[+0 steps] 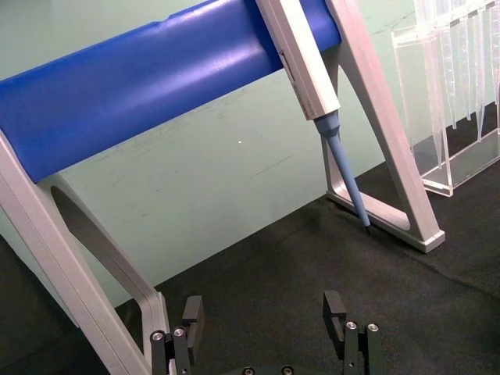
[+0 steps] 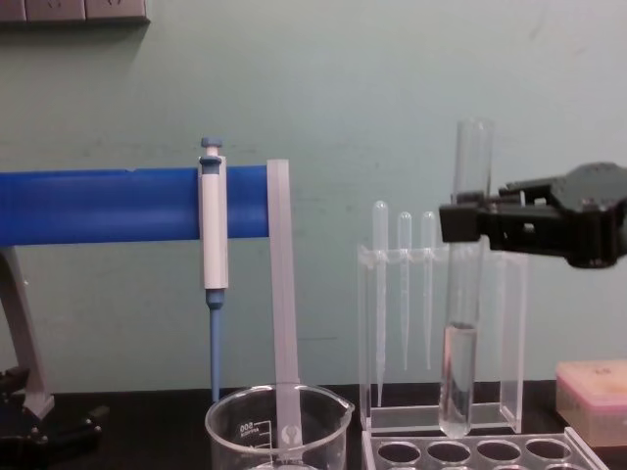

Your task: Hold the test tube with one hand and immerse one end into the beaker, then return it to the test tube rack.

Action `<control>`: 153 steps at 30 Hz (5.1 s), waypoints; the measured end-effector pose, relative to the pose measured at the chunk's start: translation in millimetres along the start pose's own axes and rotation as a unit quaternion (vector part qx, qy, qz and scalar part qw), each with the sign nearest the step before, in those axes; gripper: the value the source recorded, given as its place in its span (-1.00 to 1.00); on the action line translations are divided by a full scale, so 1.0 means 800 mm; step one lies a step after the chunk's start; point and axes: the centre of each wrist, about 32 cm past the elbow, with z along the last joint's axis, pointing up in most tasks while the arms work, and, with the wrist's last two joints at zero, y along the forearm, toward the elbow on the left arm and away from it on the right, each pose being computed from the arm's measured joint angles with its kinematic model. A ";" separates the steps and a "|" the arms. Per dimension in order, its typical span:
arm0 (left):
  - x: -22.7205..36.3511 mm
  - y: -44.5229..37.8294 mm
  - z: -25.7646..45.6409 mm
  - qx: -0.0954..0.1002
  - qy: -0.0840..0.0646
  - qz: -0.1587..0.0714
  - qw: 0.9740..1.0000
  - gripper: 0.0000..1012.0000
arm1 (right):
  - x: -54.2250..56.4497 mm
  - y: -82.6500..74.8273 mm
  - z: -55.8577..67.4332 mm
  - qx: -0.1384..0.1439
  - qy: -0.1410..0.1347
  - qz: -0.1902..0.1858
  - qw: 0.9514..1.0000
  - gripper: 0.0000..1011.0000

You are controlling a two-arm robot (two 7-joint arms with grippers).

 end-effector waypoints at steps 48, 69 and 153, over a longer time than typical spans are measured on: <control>0.0000 0.000 0.0000 0.000 0.000 0.000 1.000 0.98 | 0.007 0.007 -0.069 0.006 0.003 -0.031 1.000 -0.55; 0.0000 0.000 0.0000 0.000 0.000 0.000 1.000 0.98 | 0.008 0.015 -0.085 -0.004 0.003 -0.029 1.000 -0.55; 0.0000 0.000 0.0000 0.000 0.000 0.000 1.000 0.98 | -0.008 0.008 -0.082 0.071 -0.042 -0.050 0.995 0.98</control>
